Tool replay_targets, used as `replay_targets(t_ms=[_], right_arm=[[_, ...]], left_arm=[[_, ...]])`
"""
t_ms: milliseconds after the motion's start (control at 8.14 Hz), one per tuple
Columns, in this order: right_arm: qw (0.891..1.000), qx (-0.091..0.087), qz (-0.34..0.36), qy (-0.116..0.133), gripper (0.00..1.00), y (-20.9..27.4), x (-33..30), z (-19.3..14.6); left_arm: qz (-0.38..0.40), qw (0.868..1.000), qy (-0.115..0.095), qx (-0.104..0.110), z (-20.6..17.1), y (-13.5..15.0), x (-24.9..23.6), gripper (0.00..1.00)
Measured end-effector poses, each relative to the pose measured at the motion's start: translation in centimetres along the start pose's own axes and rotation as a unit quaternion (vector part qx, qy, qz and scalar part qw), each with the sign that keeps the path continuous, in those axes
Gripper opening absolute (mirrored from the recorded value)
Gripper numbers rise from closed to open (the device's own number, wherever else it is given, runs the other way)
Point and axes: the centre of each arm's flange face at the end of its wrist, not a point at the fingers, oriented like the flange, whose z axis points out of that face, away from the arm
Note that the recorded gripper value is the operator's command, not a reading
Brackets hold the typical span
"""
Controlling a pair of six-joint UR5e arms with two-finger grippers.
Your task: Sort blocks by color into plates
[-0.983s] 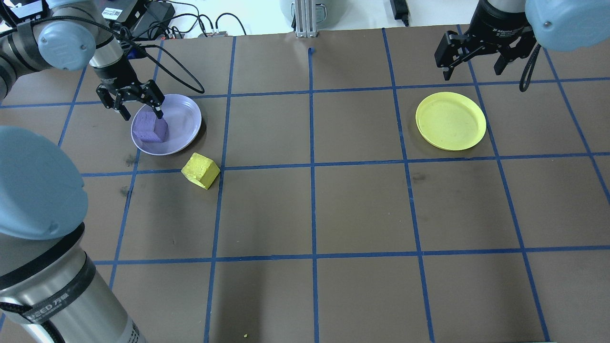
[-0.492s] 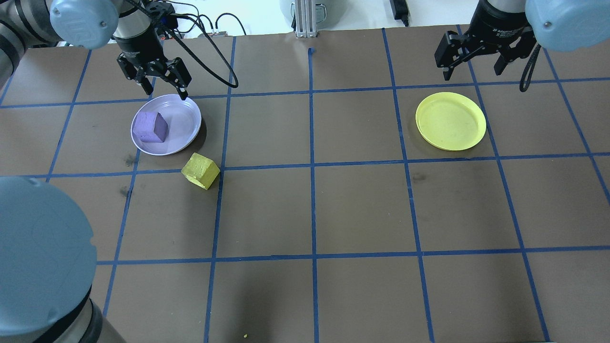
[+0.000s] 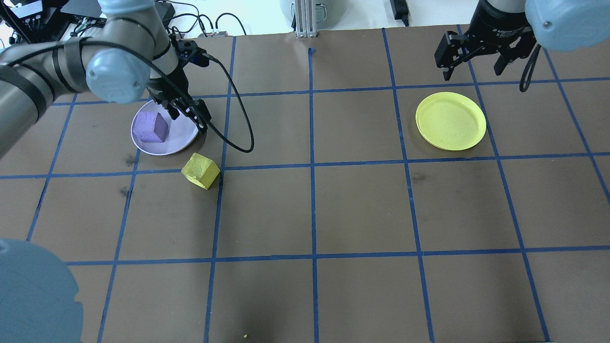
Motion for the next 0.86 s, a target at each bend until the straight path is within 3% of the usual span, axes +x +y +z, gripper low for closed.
replay_targets(t_ms=[369,860], right_arm=[[1.000,-0.001,-0.001,0.000,1.00,0.0,0.0,0.1],[1.000,-0.002,-0.007,0.002,1.00,-0.1,0.0,0.2]], left_arm=[[0.014,1.000,0.008,-0.011,5.1,3.2,1.3,1.00],[0.003,1.000,0.015,-0.022,6.7,3.4,1.5,1.00]])
